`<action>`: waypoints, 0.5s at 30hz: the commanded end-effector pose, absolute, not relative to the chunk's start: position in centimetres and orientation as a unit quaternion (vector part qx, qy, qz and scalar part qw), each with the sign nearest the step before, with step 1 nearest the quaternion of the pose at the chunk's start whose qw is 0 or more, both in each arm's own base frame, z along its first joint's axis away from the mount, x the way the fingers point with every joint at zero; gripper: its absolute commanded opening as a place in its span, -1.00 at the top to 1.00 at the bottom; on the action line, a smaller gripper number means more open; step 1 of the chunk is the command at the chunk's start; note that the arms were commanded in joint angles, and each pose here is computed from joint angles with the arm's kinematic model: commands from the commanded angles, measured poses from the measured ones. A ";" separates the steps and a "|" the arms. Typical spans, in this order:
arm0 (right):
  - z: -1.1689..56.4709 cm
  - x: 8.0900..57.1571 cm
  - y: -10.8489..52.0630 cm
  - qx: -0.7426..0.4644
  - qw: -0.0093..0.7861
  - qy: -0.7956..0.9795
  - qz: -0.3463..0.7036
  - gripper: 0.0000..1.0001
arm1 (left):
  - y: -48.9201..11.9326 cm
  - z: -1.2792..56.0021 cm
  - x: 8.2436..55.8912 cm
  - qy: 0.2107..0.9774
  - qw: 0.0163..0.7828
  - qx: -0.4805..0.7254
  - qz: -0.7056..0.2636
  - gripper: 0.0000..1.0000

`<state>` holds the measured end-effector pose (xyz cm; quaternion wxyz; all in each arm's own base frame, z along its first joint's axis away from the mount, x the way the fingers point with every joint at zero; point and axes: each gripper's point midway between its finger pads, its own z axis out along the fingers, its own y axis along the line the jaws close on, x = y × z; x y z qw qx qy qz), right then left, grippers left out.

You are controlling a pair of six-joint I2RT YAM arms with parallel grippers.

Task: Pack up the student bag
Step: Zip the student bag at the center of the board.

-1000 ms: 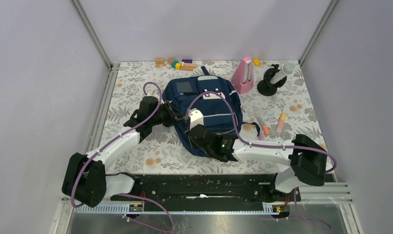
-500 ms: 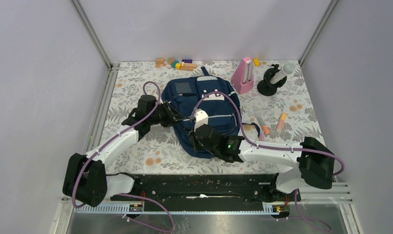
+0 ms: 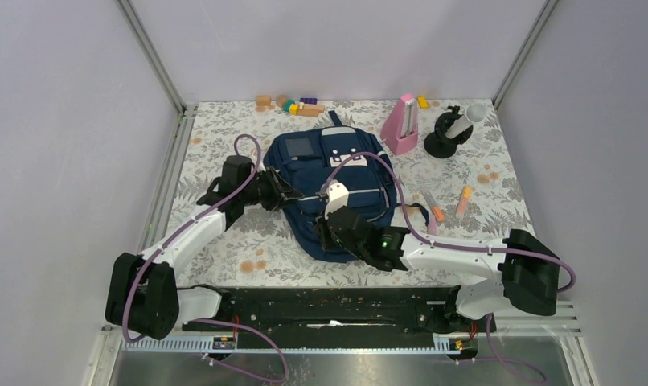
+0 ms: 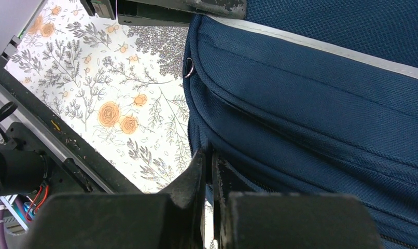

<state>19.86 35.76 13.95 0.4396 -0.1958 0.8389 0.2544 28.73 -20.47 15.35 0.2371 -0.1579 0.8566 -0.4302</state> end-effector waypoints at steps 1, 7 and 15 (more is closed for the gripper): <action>13.2 19.8 32.9 -0.195 0.433 0.855 0.210 1.00 | -18.1 19.3 33.2 0.830 0.337 -0.145 -0.421 1.00; 12.6 19.2 32.4 -0.203 0.422 0.858 0.210 1.00 | -17.5 19.1 34.0 0.833 0.337 -0.148 -0.412 1.00; 12.1 18.8 32.0 -0.204 0.421 0.860 0.204 1.00 | -17.2 18.7 34.8 0.836 0.329 -0.154 -0.411 1.00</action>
